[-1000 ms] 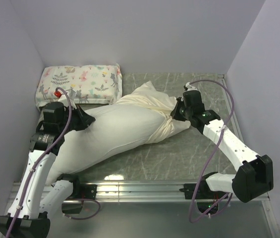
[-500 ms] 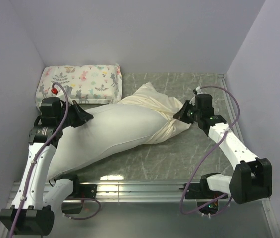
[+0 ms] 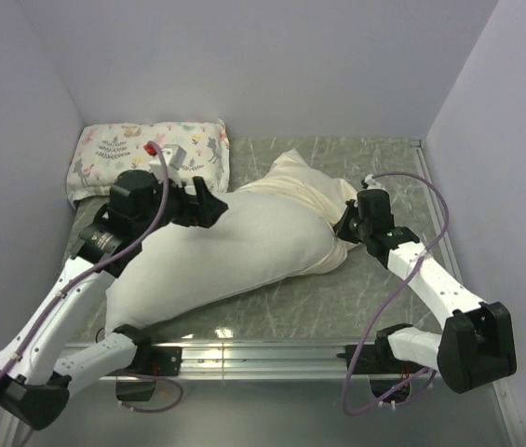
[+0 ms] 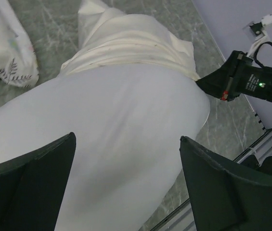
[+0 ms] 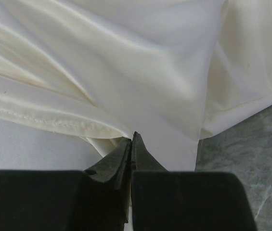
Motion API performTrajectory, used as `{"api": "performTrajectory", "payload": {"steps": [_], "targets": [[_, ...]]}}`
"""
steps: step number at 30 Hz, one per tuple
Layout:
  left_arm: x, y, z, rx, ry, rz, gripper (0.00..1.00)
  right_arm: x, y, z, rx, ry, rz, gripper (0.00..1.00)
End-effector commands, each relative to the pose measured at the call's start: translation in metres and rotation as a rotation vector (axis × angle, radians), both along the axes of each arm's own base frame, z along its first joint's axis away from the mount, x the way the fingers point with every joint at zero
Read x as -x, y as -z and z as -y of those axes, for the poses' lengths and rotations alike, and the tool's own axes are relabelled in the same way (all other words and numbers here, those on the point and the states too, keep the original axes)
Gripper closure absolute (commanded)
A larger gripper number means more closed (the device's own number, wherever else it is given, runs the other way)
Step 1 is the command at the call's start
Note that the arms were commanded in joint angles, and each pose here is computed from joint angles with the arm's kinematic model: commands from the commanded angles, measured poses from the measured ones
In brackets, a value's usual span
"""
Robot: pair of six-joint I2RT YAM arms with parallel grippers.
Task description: Remove the pillowcase from the pillow
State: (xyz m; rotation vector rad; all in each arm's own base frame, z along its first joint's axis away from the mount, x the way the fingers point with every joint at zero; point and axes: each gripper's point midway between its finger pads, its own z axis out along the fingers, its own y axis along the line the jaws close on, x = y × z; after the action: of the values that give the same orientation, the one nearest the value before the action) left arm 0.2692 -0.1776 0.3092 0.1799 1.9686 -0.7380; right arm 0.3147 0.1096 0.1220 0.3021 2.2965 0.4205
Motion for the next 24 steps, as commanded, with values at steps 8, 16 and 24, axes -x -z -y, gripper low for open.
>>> {"api": "performTrajectory", "payload": {"steps": [8,16,24], "targets": [[-0.009,0.018,0.140,-0.213,0.096,0.086,0.01,-0.004,-0.009,-0.019,0.015,-0.049,0.056,1.00],[-0.013,0.115,0.214,-0.501,0.160,0.021,0.01,-0.001,-0.010,-0.028,0.015,-0.078,0.058,1.00],[-0.020,0.166,0.197,-0.612,0.055,-0.075,1.00,-0.003,-0.014,-0.028,0.034,-0.082,0.063,1.00]]}}
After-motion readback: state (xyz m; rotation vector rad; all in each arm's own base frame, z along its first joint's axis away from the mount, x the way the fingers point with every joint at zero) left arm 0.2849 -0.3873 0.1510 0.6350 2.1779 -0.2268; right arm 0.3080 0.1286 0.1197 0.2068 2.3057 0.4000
